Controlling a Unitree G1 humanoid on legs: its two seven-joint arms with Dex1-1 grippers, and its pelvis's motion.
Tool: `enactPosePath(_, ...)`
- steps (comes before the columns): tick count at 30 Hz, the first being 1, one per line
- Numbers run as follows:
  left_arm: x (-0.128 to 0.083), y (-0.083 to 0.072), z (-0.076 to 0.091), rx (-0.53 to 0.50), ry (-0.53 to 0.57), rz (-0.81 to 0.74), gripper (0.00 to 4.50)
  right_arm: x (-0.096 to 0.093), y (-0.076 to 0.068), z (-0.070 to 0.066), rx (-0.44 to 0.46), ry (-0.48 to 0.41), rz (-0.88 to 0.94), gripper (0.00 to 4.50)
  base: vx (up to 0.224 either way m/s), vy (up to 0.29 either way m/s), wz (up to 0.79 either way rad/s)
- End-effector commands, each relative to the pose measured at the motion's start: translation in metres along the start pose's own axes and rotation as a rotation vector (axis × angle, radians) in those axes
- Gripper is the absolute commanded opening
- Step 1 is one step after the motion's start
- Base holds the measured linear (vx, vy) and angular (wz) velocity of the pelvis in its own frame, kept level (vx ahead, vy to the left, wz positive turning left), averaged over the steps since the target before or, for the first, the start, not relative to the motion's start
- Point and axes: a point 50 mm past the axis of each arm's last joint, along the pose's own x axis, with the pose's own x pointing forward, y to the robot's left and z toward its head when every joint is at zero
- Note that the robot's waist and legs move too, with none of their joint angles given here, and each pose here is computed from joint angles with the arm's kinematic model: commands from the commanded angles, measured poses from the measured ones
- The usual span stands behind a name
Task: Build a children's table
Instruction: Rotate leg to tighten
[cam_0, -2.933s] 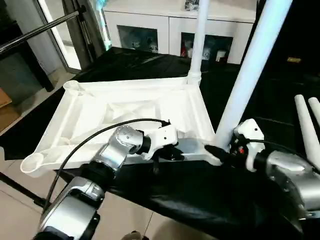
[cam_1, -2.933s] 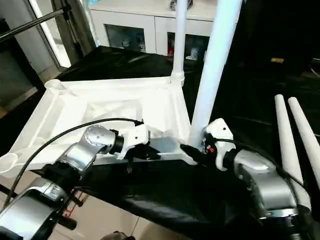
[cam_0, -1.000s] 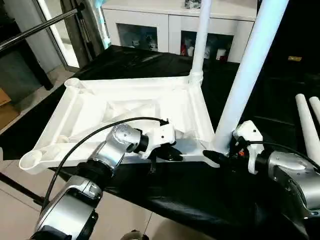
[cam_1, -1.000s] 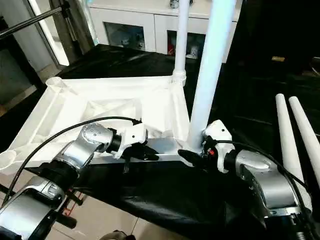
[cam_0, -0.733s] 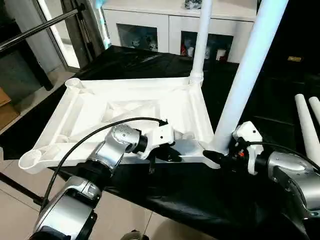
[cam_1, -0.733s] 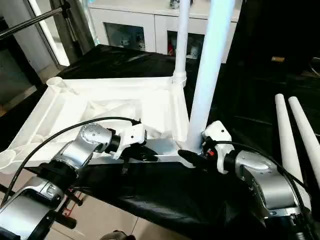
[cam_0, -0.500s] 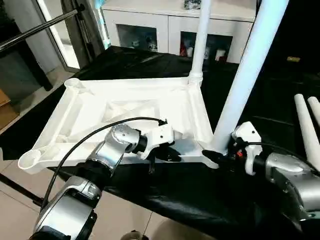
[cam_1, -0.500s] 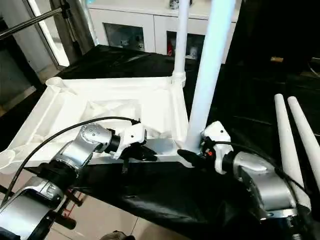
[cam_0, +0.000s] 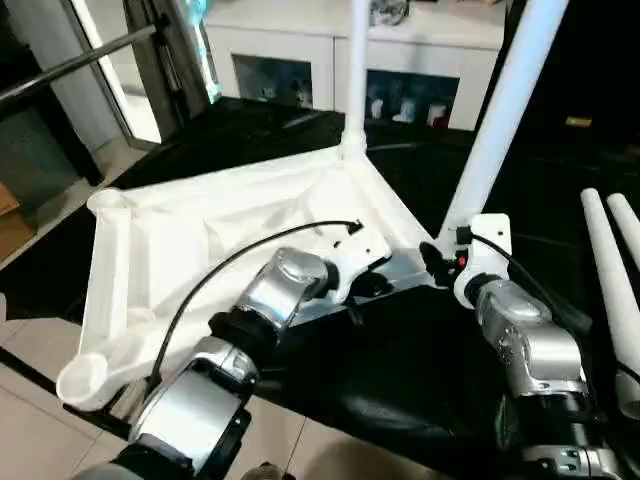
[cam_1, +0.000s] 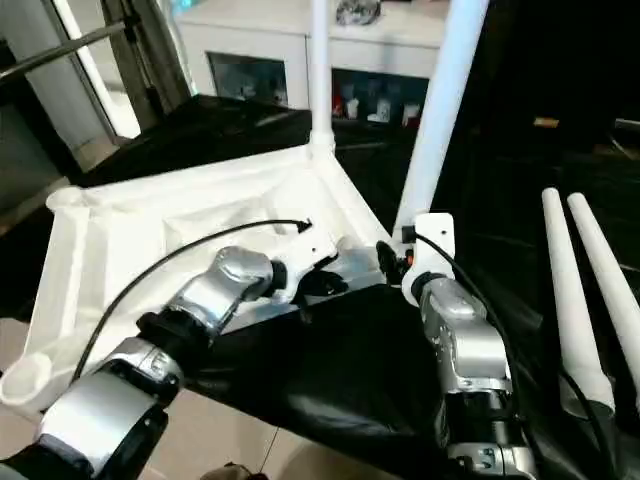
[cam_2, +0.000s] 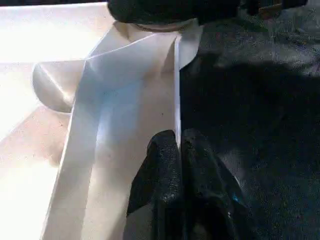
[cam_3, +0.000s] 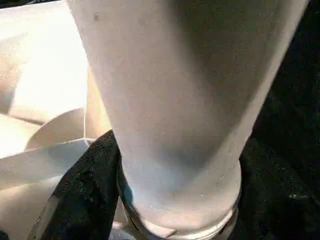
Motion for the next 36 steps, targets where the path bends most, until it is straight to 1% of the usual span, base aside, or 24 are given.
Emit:
enactPosePath(1,0.013,-0.013,0.034,0.083,-0.108,-0.030,0.00,0.006,0.041,-0.017,0.062,0.079,0.174,3.51,0.000,0.000,0.00)
enactPosePath(2,0.014,-0.014,0.035,0.093,-0.116,-0.045,0.00,0.006,0.041,-0.016,0.042,0.076,0.176,3.51,0.000,0.000,0.00)
enactPosePath(3,0.012,-0.015,0.034,0.114,-0.125,-0.067,0.00,0.005,0.039,-0.014,0.001,0.067,0.177,3.70,0.000,0.000,0.00)
enactPosePath(5,0.011,-0.015,0.034,0.126,-0.127,-0.075,0.00,0.005,0.038,-0.013,-0.014,0.062,0.177,3.70,0.000,0.000,0.00)
enactPosePath(9,0.002,-0.011,0.023,0.147,-0.109,-0.121,0.00,-0.003,0.028,-0.008,-0.117,0.044,0.258,3.70,0.000,0.000,0.00)
enactPosePath(10,0.001,-0.011,0.022,0.146,-0.109,-0.122,0.00,-0.004,0.027,-0.008,-0.120,0.044,0.260,3.70,0.000,0.000,0.00)
enactPosePath(12,-0.009,-0.007,0.013,0.173,-0.097,-0.165,0.00,-0.015,0.014,-0.004,-0.204,0.044,0.341,3.70,0.000,0.000,0.00)
enactPosePath(14,-0.015,-0.006,0.009,0.191,-0.093,-0.188,0.00,-0.021,0.007,-0.002,-0.247,0.046,0.376,3.70,0.000,0.000,0.00)
enactPosePath(15,-0.016,-0.006,0.009,0.193,-0.093,-0.192,0.00,-0.022,0.006,-0.002,-0.252,0.046,0.382,3.70,0.000,0.000,0.00)
enactPosePath(17,-0.025,-0.004,0.002,0.219,-0.083,-0.242,0.00,-0.033,-0.003,0.002,-0.294,0.045,0.464,3.70,0.000,0.000,0.00)
enactPosePath(21,-0.037,-0.002,-0.005,0.239,-0.074,-0.301,0.00,-0.047,-0.011,0.004,-0.331,0.050,0.575,3.70,0.000,0.000,0.00)
enactPosePath(28,-0.046,-0.002,-0.009,0.238,-0.067,-0.349,0.00,-0.055,-0.013,0.002,-0.345,0.064,0.645,3.70,0.000,0.000,0.00)
enactPosePath(30,-0.048,-0.002,-0.010,0.240,-0.069,-0.357,0.00,-0.057,-0.012,-0.001,-0.348,0.075,0.672,3.43,0.000,0.000,0.00)
enactPosePath(32,-0.048,-0.002,-0.010,0.239,-0.069,-0.359,0.00,-0.057,-0.012,-0.001,-0.347,0.076,0.675,3.32,0.000,0.000,0.00)
enactPosePath(36,-0.049,-0.002,-0.012,0.239,-0.063,-0.357,0.00,-0.057,-0.009,-0.003,-0.341,0.077,0.683,2.92,0.000,0.000,0.00)
